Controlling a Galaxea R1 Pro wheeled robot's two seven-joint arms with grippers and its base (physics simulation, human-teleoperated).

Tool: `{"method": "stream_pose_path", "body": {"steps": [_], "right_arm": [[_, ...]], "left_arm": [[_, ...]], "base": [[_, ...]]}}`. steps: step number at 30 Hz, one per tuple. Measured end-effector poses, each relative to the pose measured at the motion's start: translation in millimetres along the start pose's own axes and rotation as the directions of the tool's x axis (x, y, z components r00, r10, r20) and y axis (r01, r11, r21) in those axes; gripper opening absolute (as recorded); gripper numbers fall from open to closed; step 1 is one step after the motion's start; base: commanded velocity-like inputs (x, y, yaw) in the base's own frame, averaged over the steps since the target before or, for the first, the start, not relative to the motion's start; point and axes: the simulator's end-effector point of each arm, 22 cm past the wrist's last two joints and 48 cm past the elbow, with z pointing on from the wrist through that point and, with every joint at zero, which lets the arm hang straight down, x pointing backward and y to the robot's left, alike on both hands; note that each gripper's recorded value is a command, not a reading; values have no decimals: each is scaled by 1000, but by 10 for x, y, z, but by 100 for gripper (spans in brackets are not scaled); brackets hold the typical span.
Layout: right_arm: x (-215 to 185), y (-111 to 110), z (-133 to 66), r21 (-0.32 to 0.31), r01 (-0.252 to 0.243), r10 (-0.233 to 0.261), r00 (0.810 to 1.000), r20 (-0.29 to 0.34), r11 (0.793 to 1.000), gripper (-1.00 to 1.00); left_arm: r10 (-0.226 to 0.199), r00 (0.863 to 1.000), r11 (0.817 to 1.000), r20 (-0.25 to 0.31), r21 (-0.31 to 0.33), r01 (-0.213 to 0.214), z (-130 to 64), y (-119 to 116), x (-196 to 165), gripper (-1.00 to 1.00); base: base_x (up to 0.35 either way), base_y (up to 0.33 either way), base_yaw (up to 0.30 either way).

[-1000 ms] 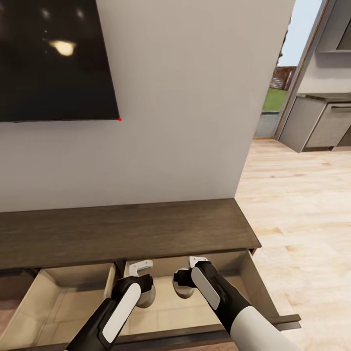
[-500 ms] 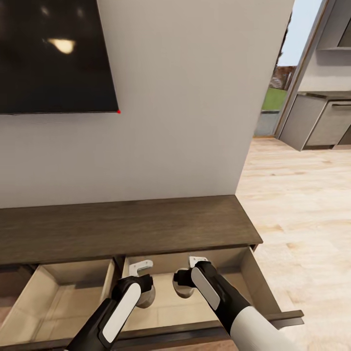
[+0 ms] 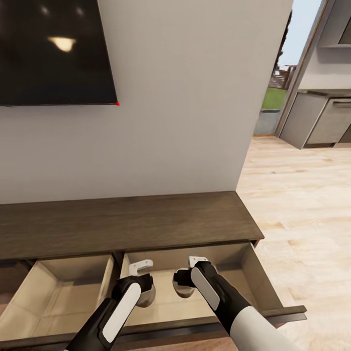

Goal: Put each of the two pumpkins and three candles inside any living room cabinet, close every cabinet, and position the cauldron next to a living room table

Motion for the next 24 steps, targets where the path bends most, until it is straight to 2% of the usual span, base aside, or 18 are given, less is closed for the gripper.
{"method": "stream_pose_path", "body": {"steps": [24], "right_arm": [[281,-106,450,3,3,-3,1000,3,1000,-100]], "left_arm": [[0,1000,1000,4,2,0,415,65,323,-100]], "base": [[0,0,0]]}}
